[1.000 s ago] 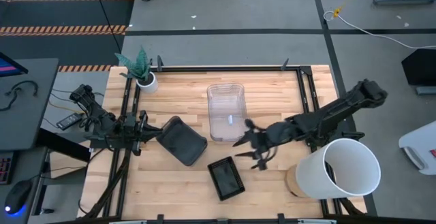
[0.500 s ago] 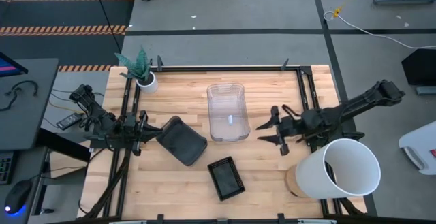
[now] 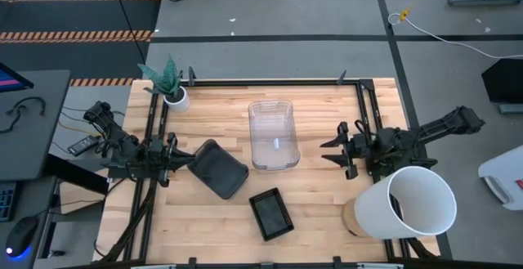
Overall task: Stack baskets by color
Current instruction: Return to Home Position
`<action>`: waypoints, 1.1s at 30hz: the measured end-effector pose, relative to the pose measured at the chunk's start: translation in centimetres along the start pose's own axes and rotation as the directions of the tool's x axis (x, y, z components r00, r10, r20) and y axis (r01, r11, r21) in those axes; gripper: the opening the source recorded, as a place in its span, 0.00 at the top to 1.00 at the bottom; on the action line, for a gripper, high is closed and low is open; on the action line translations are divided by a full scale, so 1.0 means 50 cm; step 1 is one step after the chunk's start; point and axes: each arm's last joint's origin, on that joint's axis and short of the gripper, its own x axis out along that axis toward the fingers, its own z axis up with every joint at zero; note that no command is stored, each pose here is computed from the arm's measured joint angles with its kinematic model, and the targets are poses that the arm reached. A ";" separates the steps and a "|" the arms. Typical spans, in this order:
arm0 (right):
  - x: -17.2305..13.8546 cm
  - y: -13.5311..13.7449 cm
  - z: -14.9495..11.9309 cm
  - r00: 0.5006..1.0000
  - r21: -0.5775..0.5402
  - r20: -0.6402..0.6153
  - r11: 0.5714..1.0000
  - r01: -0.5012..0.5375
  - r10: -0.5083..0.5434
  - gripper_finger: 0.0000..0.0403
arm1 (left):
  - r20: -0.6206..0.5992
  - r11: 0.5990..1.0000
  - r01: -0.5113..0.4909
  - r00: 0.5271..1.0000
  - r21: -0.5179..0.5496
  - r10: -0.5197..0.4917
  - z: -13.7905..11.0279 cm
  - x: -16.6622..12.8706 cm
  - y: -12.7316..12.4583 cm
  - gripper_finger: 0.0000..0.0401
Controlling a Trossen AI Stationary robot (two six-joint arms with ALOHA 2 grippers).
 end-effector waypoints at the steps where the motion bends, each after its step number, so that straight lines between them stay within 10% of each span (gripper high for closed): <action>1: -0.004 -0.002 -0.005 1.000 0.001 0.011 1.000 0.011 -0.011 0.59 | 0.000 1.000 0.000 1.000 0.000 0.000 0.000 0.000 0.000 0.92; 14: -0.032 -0.013 -0.022 0.993 -0.017 0.115 0.999 0.034 -0.031 0.59 | 0.005 0.999 -0.006 1.000 -0.048 0.006 0.001 0.000 0.000 0.92; 20: -0.032 -0.013 -0.022 0.993 0.015 0.116 0.999 0.030 -0.031 0.59 | 0.036 0.986 -0.012 0.999 0.167 0.006 0.009 0.001 0.000 0.92; 27: -0.033 -0.013 -0.021 0.992 0.049 0.122 0.998 0.025 -0.031 0.59 | 0.047 0.839 0.186 0.969 0.512 -0.244 0.020 -0.001 -0.016 0.91; 33: -0.033 -0.013 -0.021 0.992 0.045 0.122 0.999 0.025 -0.031 0.59 | 0.024 0.793 0.160 0.976 0.588 -0.215 0.016 0.012 -0.001 0.92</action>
